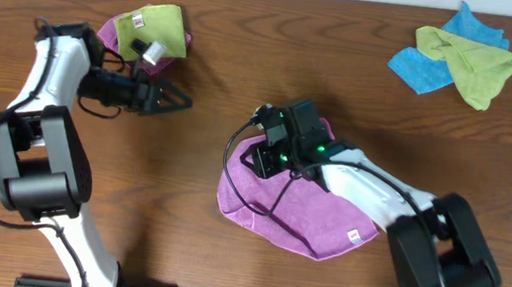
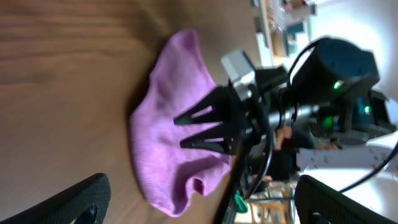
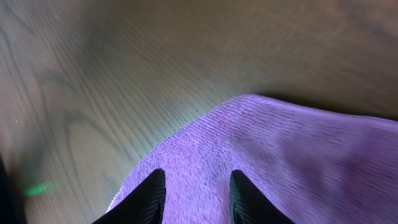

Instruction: Fold the cloth

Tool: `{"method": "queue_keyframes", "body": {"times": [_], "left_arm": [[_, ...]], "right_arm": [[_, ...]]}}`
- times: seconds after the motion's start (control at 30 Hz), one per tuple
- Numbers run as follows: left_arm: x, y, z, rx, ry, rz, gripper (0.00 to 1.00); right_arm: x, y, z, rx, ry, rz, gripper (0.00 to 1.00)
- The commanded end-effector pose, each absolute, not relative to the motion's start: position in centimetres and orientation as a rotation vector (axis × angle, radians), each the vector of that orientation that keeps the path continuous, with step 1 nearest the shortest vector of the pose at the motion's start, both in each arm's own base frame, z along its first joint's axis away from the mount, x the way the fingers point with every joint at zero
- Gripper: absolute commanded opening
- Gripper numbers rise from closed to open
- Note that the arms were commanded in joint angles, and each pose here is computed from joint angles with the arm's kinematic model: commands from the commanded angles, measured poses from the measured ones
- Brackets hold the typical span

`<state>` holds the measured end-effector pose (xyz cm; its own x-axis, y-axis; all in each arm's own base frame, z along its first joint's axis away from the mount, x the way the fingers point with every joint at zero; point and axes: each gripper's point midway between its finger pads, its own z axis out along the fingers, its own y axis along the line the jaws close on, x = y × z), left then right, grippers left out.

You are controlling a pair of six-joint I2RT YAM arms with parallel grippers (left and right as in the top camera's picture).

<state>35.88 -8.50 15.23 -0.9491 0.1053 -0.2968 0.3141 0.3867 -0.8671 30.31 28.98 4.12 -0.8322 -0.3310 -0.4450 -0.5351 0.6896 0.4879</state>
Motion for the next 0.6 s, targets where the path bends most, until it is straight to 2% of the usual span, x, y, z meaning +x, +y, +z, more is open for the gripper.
{"method": "queue_keyframes", "body": {"times": [0.0,0.33,0.5,0.57], "left_arm": [[37.1,-7.0,15.0,0.264,2.535,-1.53,0.96],[39.0,-6.5,15.8,0.213,2.525,-1.476,0.96],[39.0,-6.5,15.9,0.197,2.531,-1.48,0.96],[39.0,-6.5,15.9,0.194,2.532,-1.481,0.95]], "right_arm": [[29.7,30.5,3.5,-0.693,2.602,0.971,0.32],[29.7,31.0,1.5,-0.688,2.633,0.929,0.26],[29.7,31.0,-0.3,-0.674,2.663,0.929,0.17],[30.0,31.1,-0.5,-0.67,2.655,0.921,0.1]]}}
